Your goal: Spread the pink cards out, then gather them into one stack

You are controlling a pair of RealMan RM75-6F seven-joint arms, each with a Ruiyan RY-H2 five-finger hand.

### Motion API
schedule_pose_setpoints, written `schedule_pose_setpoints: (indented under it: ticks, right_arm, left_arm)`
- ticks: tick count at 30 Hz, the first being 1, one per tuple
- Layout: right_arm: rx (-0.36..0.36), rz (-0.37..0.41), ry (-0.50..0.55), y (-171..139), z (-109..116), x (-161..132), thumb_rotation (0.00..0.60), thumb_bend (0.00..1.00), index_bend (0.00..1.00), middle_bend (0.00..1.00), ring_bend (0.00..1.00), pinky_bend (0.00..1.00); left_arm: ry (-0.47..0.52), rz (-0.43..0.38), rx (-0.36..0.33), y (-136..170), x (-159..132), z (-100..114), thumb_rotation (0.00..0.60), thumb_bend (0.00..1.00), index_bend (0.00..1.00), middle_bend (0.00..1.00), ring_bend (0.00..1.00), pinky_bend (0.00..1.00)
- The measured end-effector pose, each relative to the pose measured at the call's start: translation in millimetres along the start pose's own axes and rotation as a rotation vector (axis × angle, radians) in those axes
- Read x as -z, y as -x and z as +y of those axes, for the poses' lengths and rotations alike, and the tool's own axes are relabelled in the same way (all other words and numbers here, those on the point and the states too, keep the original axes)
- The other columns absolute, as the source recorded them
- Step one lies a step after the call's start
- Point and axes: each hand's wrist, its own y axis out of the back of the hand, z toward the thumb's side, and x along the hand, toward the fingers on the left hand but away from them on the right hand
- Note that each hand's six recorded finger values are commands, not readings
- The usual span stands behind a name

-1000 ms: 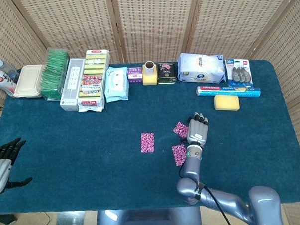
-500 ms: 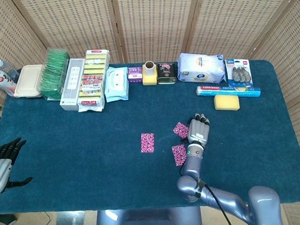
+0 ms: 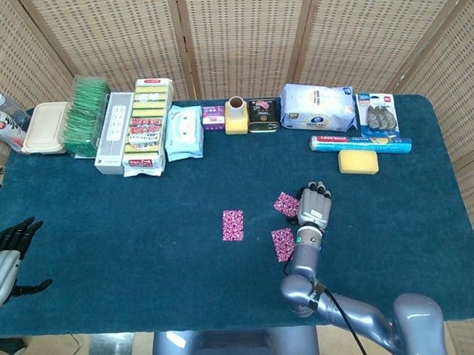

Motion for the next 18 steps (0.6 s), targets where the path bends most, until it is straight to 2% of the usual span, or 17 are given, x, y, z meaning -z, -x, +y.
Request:
schedule_pose_setpoints:
  ticks: [18]
  right_arm:
    - [0.019,0.026,0.013,-5.9,9.8,-0.8,0.6,0.27,0.4,0.18,0.06,0.12]
  left_arm:
    - [0.004,-0.001,0.001,0.1,0.0,0.6,0.6,0.03,0.0,0.0,0.0,0.04]
